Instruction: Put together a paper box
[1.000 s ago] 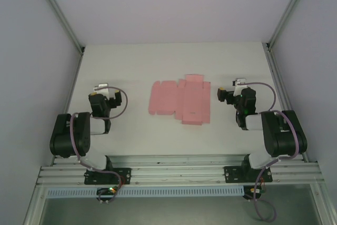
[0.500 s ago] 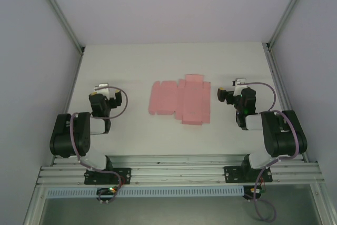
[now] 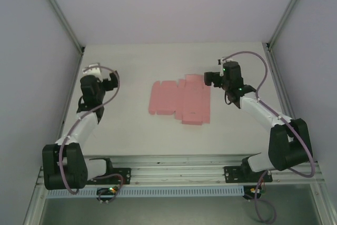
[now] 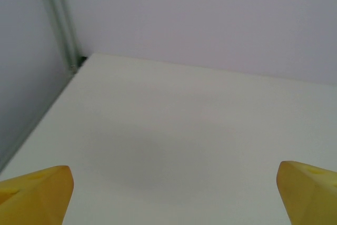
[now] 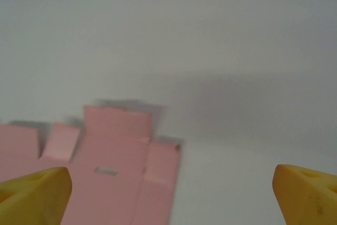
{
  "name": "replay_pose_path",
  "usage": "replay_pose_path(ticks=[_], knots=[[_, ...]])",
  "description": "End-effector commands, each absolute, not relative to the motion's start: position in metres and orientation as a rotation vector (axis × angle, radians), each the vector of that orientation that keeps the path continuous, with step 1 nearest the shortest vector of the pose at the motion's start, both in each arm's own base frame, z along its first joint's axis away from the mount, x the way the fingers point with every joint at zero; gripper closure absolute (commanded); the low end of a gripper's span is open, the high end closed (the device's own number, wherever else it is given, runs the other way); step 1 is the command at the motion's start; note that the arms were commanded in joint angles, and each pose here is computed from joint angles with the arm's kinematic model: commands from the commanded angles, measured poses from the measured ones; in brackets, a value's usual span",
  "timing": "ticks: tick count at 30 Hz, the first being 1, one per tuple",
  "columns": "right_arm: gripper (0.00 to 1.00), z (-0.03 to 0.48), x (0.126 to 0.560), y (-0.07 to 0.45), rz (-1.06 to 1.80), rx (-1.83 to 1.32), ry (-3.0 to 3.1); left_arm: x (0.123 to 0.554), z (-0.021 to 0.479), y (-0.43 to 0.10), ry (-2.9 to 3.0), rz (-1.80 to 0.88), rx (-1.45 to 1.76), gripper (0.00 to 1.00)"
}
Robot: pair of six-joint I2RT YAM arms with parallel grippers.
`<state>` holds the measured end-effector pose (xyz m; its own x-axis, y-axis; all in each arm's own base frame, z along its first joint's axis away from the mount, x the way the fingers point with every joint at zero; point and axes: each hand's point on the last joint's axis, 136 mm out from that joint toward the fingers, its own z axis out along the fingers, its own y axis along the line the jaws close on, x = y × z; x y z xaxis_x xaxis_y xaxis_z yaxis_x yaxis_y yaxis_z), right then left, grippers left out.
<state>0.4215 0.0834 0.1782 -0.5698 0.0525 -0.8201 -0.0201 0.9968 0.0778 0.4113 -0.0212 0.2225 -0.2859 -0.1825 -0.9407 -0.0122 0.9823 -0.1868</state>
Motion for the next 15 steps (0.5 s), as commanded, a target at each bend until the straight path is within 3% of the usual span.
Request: replay_pose_path(ticks=[1,4,7,15], knots=[[0.07,0.121,0.385,0.108,0.147,0.096,2.482,0.398,0.173,-0.076,2.138,-0.428,-0.179,0.00],[0.18,0.099,0.379,0.130,0.120,0.080,2.602,0.402,0.162,-0.115,2.234,-0.484,-0.156,0.00],[0.36,0.078,0.382,0.143,0.141,0.111,2.684,0.406,0.143,-0.147,2.366,-0.526,-0.126,0.00],[0.47,0.039,0.393,0.151,0.149,0.145,2.761,0.405,0.086,-0.199,2.671,-0.699,-0.076,0.00]])
